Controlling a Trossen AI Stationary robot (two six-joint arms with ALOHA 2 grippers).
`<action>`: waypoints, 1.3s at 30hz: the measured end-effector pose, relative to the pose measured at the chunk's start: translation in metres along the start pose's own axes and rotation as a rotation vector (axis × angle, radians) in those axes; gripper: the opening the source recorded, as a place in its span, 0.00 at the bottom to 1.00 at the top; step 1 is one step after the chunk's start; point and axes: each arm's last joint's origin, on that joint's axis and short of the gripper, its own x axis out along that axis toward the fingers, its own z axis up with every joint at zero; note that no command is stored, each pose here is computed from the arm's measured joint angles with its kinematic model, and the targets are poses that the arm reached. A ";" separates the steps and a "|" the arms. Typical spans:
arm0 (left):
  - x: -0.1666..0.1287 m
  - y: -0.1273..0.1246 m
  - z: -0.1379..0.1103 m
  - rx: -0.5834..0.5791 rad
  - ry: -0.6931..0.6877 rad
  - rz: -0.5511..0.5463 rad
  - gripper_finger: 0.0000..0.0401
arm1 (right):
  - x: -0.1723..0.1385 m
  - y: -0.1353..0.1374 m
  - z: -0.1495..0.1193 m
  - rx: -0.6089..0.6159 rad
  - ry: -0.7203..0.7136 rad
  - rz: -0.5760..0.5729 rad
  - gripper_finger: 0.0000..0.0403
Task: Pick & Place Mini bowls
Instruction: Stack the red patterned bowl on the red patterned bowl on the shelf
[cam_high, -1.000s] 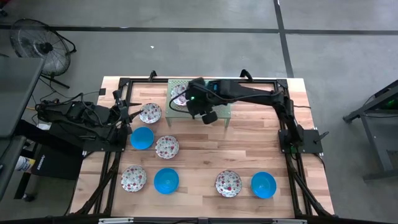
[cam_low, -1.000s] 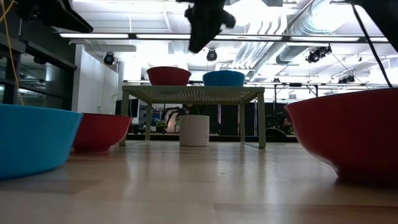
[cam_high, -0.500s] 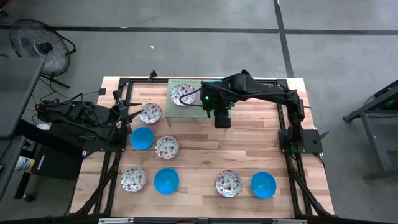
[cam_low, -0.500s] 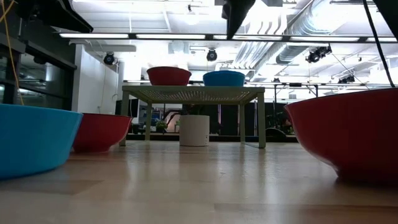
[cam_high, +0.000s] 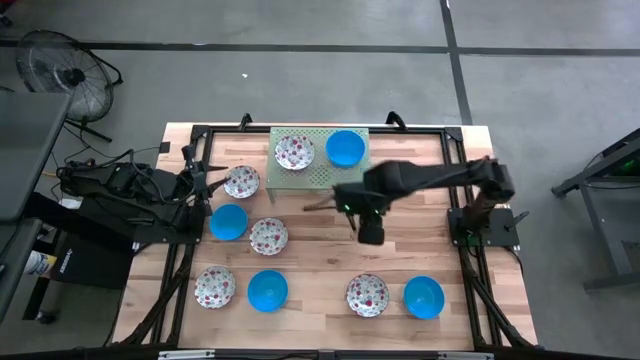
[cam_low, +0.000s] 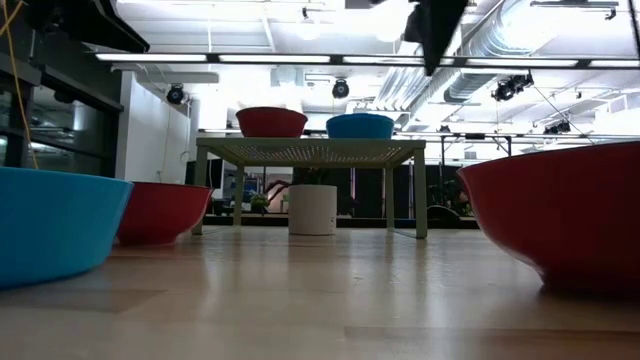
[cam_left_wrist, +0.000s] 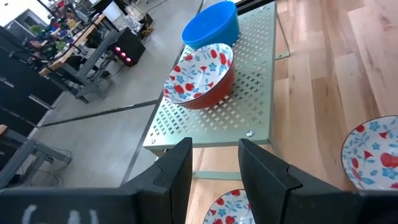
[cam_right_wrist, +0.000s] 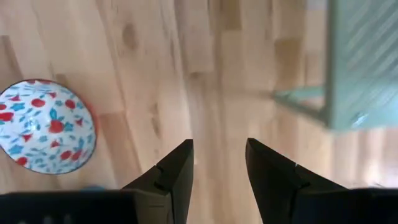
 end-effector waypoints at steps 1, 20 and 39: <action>0.000 0.000 0.000 0.000 -0.001 -0.002 0.32 | 0.002 0.004 -0.008 0.037 -0.003 0.014 0.33; 0.000 -0.001 0.000 0.000 -0.010 -0.042 0.32 | 0.059 0.062 -0.102 0.393 -0.113 0.286 0.33; 0.000 -0.002 0.000 0.001 -0.012 -0.057 0.32 | 0.115 0.082 -0.107 0.413 -0.136 0.392 0.33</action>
